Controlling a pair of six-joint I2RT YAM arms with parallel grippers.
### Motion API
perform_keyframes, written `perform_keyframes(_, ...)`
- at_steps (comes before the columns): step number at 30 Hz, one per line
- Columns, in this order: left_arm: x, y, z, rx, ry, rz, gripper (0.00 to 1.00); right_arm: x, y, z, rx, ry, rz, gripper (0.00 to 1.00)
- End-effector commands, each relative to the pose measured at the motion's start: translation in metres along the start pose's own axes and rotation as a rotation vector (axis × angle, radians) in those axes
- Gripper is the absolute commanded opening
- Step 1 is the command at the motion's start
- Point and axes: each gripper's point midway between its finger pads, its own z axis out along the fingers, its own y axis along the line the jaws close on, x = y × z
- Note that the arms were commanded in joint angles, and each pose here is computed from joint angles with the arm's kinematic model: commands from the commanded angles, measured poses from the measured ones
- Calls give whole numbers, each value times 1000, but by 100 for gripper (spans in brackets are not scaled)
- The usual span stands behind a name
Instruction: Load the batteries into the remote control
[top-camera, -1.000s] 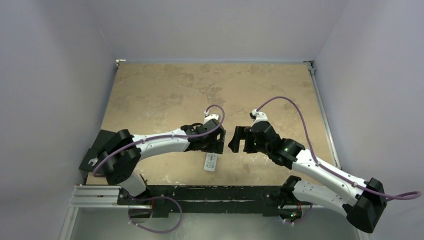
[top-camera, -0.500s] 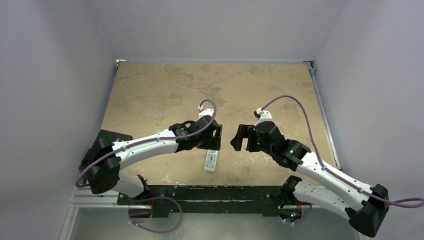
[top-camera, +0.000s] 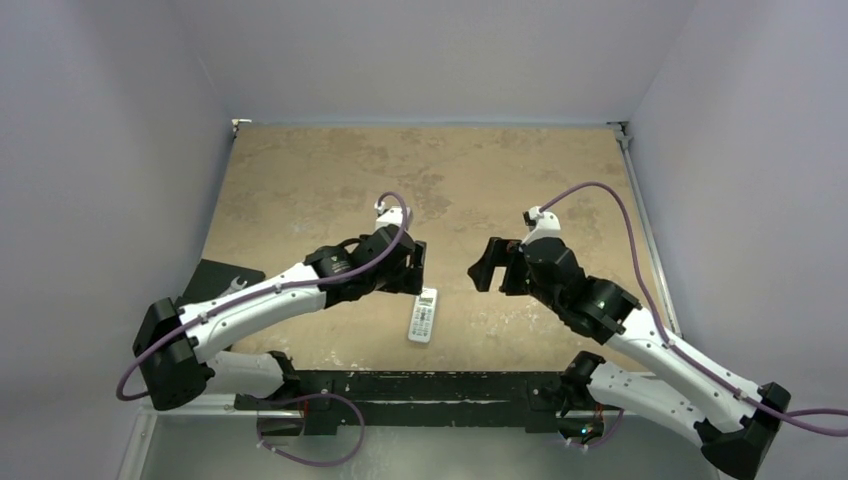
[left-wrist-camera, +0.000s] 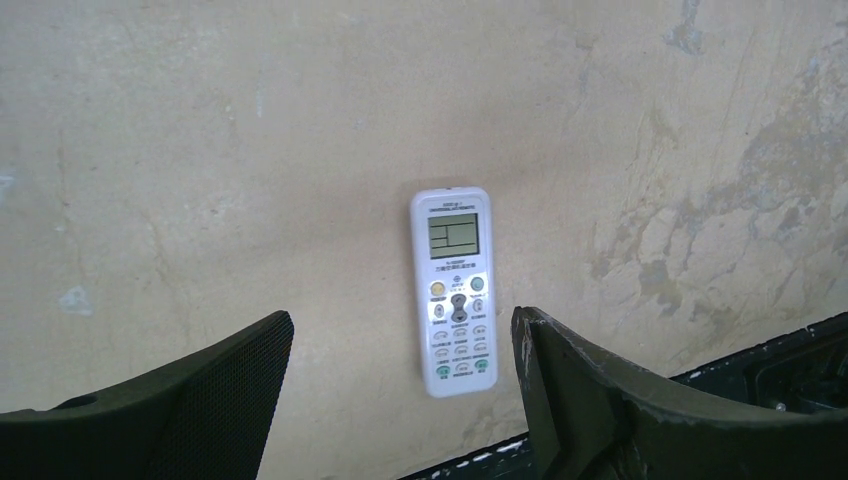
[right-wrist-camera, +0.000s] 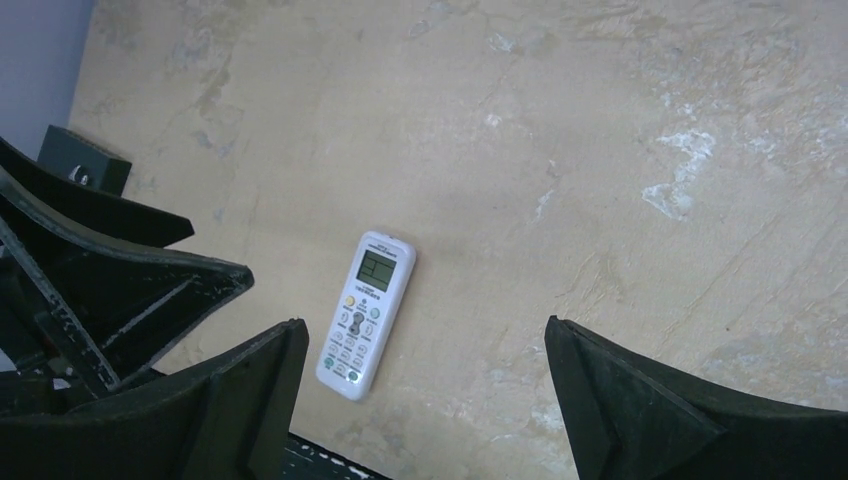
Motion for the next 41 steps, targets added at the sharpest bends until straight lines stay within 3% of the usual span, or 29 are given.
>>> perform_keyframes(1,-27,23,-22,-29,-71,-9,80,-22,0,-12,33,-51,-8,99)
perform_keyframes(14,-59,67,-89,-32,-236,-26,80,-53,-12,-48,79,-158,-26,99)
perform_keyframes(24,-68,81,-130,14,-398,-69,80,-65,-13,-77,-20,-288,-22,99)
perform_keyframes(34,-54,79,-127,94,-433,-86,80,-65,-17,-83,-43,-329,3,99)
perform_keyframes(41,-50,87,-125,61,-432,-99,80,-58,-12,-79,-92,-331,-17,99)
